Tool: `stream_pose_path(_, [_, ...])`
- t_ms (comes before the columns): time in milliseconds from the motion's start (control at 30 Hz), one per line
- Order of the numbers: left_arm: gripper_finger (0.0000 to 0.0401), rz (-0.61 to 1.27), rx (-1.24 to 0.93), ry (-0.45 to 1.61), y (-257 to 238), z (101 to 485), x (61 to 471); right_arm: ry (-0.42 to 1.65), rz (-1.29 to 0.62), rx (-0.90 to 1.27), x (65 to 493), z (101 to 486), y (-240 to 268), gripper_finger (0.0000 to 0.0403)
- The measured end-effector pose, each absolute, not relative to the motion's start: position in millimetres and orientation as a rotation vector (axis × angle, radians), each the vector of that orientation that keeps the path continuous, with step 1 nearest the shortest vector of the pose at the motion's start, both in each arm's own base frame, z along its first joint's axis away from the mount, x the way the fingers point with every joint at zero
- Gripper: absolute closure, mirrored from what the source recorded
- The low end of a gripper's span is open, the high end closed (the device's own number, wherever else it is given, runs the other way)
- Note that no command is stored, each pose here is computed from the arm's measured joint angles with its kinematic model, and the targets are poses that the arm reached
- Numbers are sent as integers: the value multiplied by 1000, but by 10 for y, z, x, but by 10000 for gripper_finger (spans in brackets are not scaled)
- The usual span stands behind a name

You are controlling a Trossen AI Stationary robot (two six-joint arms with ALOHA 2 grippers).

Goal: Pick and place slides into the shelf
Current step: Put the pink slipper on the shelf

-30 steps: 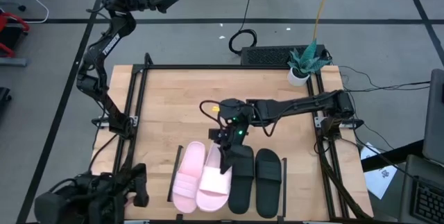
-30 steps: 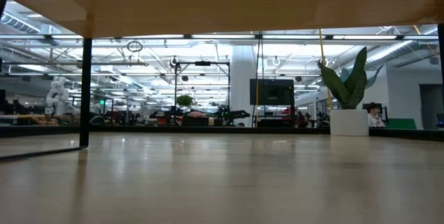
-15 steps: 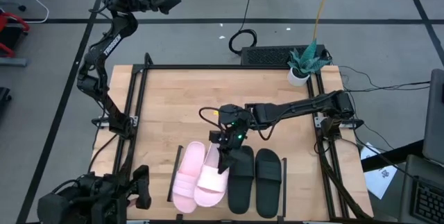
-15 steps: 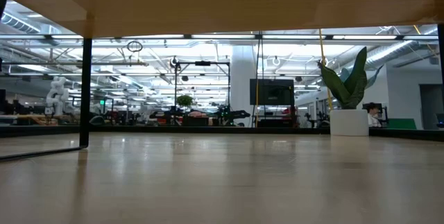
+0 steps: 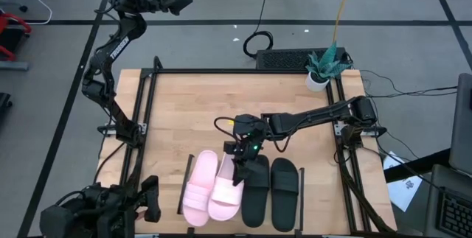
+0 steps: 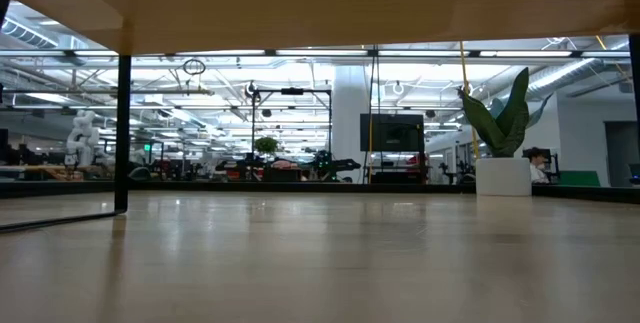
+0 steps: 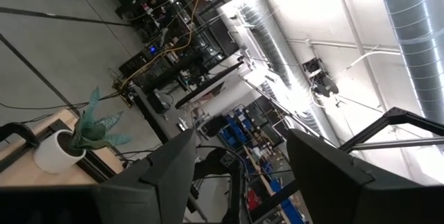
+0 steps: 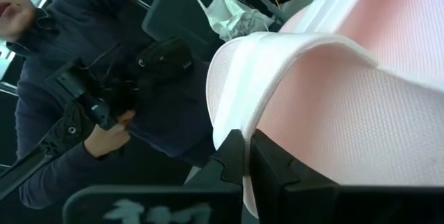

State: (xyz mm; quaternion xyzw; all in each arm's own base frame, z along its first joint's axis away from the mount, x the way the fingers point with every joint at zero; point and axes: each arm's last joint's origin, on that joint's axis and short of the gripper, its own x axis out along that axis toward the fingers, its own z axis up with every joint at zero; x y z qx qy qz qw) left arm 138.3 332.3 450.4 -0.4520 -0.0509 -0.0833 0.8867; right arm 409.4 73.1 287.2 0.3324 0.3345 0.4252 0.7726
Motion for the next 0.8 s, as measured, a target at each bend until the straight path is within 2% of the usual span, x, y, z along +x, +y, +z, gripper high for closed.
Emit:
stream_pose_path(367, [174,-173,-938,-106,3323,4505,1383,705,948,710,4090,2899,820,403])
stream_pose_path(800, [174,-173,-939,-107,3323,4505,1383,806,989,788,4043,2879,928,403])
